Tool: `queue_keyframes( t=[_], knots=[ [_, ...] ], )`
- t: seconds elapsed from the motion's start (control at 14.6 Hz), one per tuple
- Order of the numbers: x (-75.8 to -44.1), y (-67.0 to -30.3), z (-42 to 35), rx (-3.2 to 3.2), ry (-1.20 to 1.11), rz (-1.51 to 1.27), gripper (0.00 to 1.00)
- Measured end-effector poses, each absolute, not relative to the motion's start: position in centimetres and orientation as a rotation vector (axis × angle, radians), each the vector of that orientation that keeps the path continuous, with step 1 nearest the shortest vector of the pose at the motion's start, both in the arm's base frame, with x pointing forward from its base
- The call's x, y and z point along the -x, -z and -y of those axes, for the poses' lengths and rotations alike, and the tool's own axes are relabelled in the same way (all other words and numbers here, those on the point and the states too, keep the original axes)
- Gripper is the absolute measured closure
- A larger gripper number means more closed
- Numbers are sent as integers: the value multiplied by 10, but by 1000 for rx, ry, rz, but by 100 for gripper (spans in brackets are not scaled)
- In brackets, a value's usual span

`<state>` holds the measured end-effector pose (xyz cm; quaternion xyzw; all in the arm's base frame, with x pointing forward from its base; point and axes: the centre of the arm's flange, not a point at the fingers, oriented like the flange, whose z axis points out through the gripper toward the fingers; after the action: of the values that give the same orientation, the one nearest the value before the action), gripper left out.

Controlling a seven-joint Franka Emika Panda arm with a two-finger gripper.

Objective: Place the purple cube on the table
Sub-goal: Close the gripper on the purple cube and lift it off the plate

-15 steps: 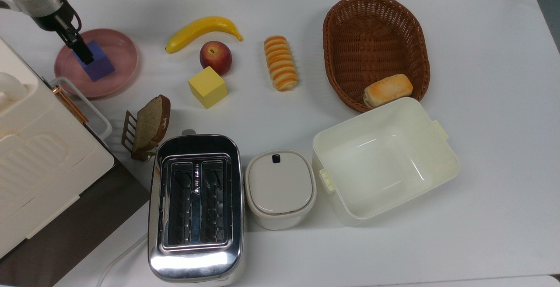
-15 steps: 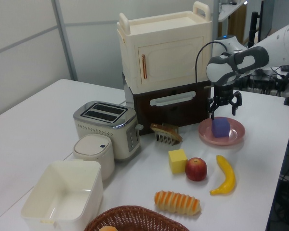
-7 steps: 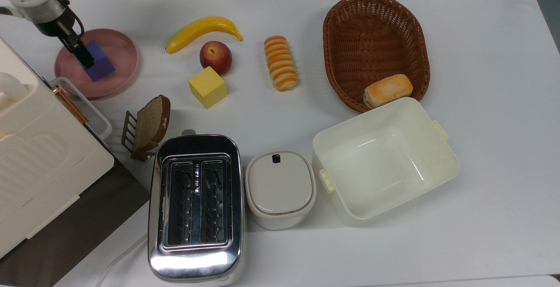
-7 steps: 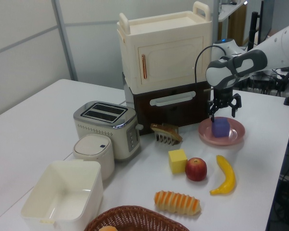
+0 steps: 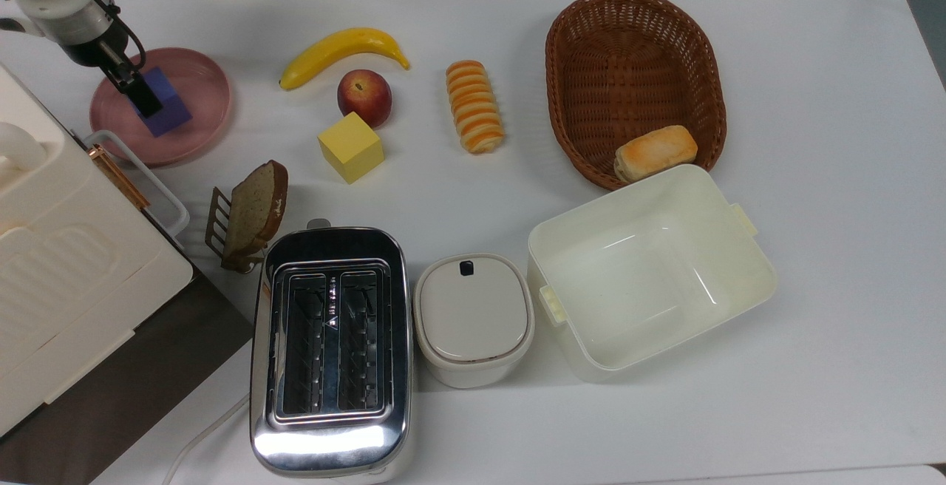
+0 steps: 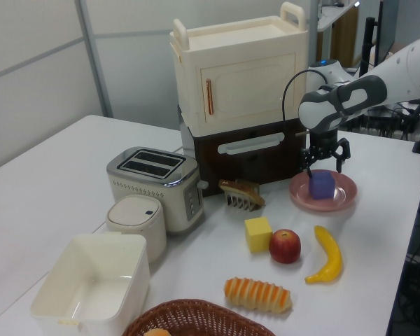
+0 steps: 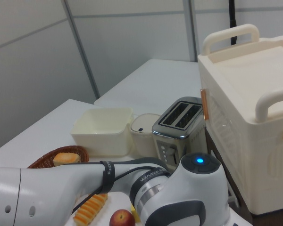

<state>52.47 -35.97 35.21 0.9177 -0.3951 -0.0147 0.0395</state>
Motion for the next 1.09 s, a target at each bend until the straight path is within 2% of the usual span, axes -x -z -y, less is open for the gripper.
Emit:
queue_keyframes(
  t=[0.82, 1.09],
  knots=[
    [-531, -348, 355, -2818, 19, 1198, 1],
    [-532, -346, 355, -2816, -16, 1187, 41]
  ],
)
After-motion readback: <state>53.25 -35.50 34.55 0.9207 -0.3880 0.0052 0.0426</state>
